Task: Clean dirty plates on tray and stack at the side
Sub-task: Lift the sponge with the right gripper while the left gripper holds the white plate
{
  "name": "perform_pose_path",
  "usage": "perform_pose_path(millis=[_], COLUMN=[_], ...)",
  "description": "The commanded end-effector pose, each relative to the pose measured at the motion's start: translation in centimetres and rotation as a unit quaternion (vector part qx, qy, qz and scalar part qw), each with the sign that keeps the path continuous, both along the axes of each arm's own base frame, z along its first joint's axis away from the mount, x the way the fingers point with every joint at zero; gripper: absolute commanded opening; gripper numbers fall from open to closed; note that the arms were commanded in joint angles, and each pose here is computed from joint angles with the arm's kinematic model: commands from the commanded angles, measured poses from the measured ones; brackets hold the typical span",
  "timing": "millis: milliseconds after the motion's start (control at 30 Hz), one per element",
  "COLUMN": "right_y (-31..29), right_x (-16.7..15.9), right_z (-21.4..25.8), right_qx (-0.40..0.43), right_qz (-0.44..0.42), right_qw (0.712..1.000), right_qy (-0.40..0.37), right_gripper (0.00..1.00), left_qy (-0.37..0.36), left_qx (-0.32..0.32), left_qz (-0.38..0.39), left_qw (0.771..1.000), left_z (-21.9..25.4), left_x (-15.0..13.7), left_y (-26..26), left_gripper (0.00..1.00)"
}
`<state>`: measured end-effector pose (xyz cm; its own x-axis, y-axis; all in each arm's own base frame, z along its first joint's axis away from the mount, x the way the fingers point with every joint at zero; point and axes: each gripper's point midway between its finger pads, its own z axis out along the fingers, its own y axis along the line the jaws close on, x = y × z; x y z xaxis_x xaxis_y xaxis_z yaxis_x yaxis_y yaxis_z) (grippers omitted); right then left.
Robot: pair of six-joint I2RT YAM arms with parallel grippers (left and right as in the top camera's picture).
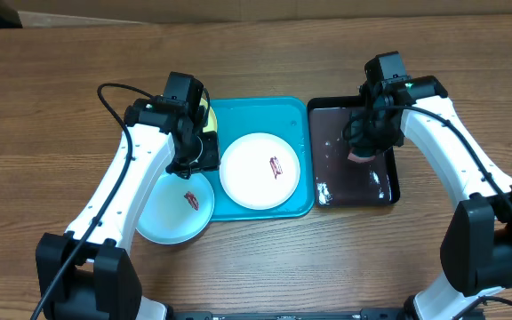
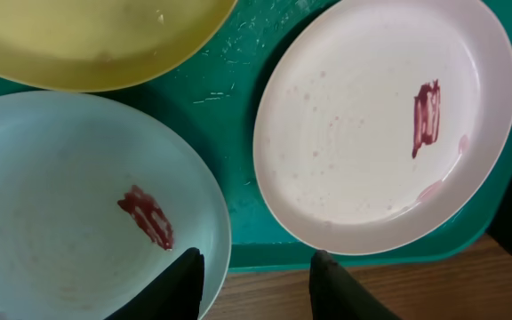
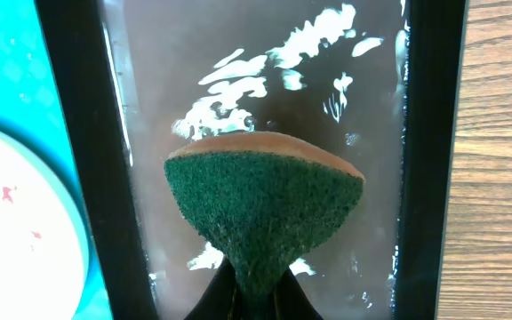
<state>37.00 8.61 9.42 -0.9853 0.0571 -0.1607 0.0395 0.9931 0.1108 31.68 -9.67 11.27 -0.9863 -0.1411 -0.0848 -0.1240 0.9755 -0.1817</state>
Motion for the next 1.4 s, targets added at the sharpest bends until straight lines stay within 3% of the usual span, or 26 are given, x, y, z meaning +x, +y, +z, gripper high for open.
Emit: perform_pose_path(millis=[0, 200, 500, 600, 733, 933, 1367], right_y=[0.5, 0.5, 0.6, 0.6, 0.7, 0.7, 0.6], right_x=[0.5, 0.5, 0.9, 0.9, 1.1, 1.1, 0.9], right_z=[1.0, 1.0, 1.1, 1.1, 1.1, 1.1, 0.6], right_qx=[0.012, 0.012, 0.014, 0.014, 0.014, 0.013, 0.011], right_qz=[0.003, 0.003, 0.004, 0.004, 0.004, 0.008, 0.017], right_qw=[1.000, 1.000, 1.000, 1.000, 1.000, 0.999, 0.999], right_qy=[-0.015, -0.016, -0.025, -0.024, -0.027, -0.028, -0.026], right_gripper=[0.04, 0.04, 0.04, 0.04, 0.04, 0.04, 0.04], left_qy=[0.011, 0.005, -0.031, -0.036, -0.031, -0.008, 0.008], left_qx=[0.009, 0.007, -0.007, -0.008, -0.007, -0.004, 0.015], left_qz=[-0.001, -0.007, 0.023, 0.023, 0.021, 0.031, 0.033], left_qw=[1.000, 1.000, 0.999, 0.999, 0.999, 0.999, 0.999], left_z=[-1.0, -2.8, -5.1, -5.2, -6.3, -8.4, -10.4], left_x=[-0.6, -0.7, 0.6, 0.9, 0.6, 0.0, 0.2], left_y=[-0.3, -0.9, -1.3, -1.3, -1.7, -2.1, -1.6], left_gripper=[0.44, 0.47, 0.36, 0.38, 0.40, 0.31, 0.33])
